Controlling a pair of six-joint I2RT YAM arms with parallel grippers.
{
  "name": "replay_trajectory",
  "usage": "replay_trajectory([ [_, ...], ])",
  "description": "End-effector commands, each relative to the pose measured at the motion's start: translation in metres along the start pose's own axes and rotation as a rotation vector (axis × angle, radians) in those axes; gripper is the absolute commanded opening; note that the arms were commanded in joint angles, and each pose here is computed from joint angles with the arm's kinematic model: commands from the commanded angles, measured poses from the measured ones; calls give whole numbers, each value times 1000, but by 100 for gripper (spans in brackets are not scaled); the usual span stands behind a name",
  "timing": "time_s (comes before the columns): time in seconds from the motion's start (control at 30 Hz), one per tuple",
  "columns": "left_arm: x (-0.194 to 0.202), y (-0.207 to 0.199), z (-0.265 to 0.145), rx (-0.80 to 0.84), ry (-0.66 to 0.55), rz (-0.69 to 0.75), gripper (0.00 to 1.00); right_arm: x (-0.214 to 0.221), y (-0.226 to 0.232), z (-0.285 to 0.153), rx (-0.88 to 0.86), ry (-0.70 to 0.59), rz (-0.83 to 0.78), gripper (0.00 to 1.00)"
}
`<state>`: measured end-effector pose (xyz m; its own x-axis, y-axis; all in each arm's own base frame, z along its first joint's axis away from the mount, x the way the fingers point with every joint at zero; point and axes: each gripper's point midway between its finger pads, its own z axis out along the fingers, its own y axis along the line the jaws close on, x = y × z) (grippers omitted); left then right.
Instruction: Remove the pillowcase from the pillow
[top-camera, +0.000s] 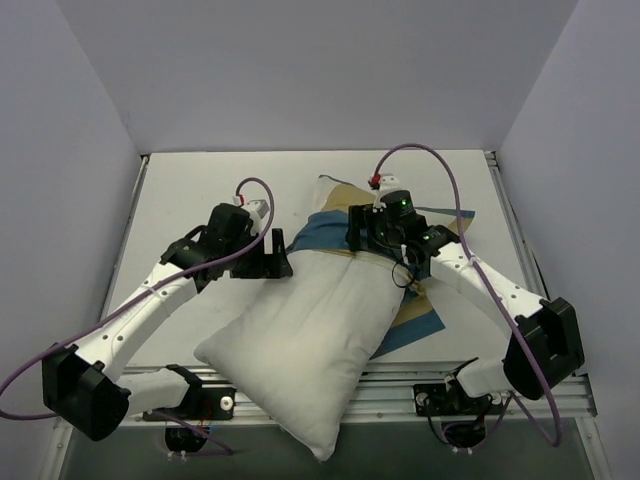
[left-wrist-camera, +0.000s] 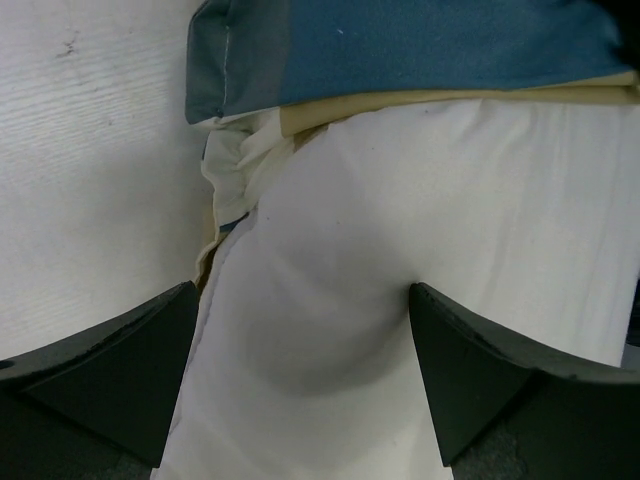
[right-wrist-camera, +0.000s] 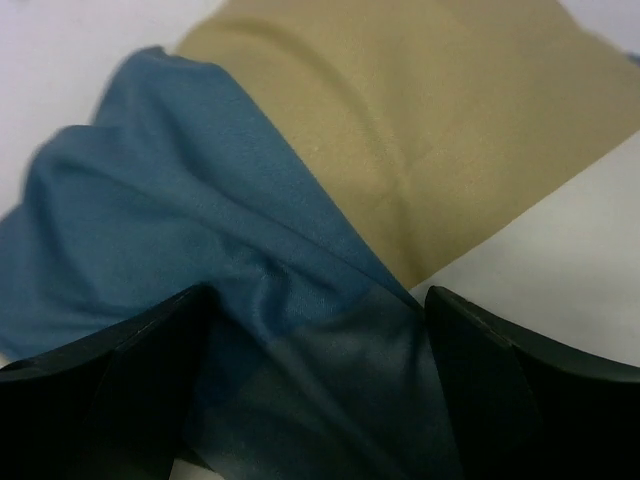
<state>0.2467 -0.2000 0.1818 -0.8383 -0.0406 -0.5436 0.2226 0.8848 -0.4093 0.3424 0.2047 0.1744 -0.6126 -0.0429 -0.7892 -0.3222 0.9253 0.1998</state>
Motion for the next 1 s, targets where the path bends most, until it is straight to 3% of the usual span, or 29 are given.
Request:
replay_trajectory([
  [0.0,-33,-37,2,175,-110,6,94,29,-47,18,158,27,56,83],
  [0.17,-34,-55,21,286,-91,-33,94,82,-71,20,223,69,167,82],
  [0.4,-7,-60,68,348,52,-154,98,98,-71,4,224,61,208,81],
  [0.53,-13,-66,73,366,77,-169,62,74,-60,-13,185,-2,207,81],
  [0.57,-27,-74,68,384,50,-136,36,71,-57,-16,178,-3,200,81],
  [0.63,-35,-72,65,336,55,-102,15,44,-49,-26,150,-65,190,81],
  [0.67,-62,-80,55,336,-6,-18,3,44,-47,-32,152,-49,179,81],
  [0.7,-64,-77,49,298,7,12,2,33,-44,-39,138,-76,174,81],
  [0.77,-101,-88,27,272,-107,154,2,13,-37,-52,114,-115,152,81],
  [0.87,-120,-90,4,182,-202,360,2,-20,-23,-75,55,-191,120,81],
  [0.97,-119,-106,-16,108,-271,577,2,-48,-4,-98,-35,-244,84,82],
])
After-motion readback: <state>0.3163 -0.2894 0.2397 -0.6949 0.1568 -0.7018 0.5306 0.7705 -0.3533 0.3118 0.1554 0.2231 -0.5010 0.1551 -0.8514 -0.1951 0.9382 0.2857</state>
